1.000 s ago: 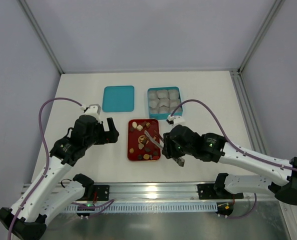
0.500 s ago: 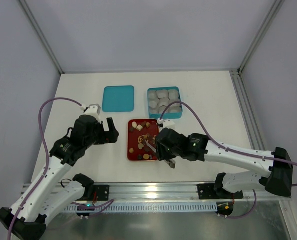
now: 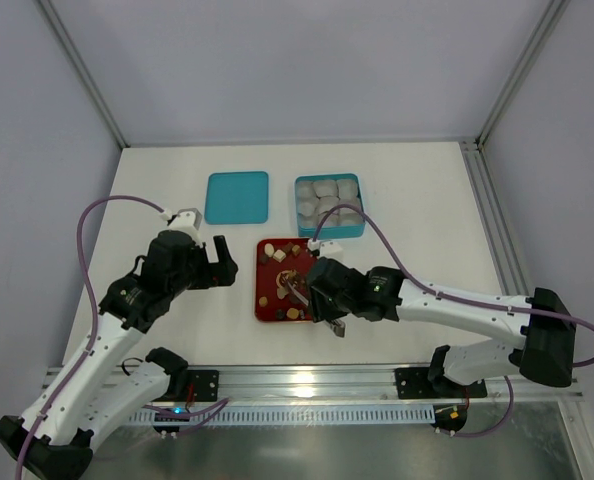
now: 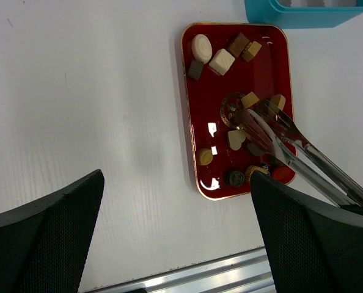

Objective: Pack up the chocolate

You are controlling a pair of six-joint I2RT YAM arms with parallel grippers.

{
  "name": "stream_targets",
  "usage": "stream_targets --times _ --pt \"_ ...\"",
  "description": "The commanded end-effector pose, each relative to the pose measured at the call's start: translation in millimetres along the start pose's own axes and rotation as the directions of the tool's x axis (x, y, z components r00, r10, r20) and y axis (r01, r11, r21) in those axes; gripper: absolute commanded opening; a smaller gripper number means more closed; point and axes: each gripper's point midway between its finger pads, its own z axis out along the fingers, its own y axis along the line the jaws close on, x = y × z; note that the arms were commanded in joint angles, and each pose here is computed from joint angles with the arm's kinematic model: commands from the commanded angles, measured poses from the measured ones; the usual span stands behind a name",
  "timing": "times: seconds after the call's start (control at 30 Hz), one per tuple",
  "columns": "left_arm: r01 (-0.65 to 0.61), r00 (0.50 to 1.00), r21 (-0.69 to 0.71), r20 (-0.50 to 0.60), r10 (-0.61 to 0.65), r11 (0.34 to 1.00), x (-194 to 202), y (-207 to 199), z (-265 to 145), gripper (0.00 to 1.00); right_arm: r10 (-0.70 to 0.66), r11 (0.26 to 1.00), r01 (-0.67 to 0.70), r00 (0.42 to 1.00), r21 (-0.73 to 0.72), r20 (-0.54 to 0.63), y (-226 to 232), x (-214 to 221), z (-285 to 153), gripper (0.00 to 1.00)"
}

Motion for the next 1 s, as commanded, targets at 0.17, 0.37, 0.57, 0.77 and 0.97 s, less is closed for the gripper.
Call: stream_targets --times 0.17,0.37,0.57,0.77,0.97 --pt "-0.01 0.999 0.013 0.036 0.009 1.0 -7 -2 -3 1.0 0.01 1.0 -0.009 1.0 -0.022 0.024 12 -8 8 0.42" --pt "-0.008 0.999 0.011 0.04 0.007 1.0 -8 -2 -3 1.0 -0.004 1.0 0.004 1.0 0.0 0.014 10 -7 13 0.42" --pt "-0.008 0.999 0.013 0.041 0.008 1.0 -8 -2 -4 1.0 -0.01 1.0 0.01 1.0 0.009 0.008 10 -8 17 0.41" --pt "-0.009 0.999 0.013 0.04 0.008 1.0 -8 -2 -4 1.0 -0.014 1.0 0.014 1.0 0.008 0.003 11 -9 18 0.38" --pt "-0.009 0.999 0.014 0.042 0.008 1.0 -8 -2 -4 1.0 -0.014 1.0 0.014 1.0 0.011 0.008 11 -13 15 0.29"
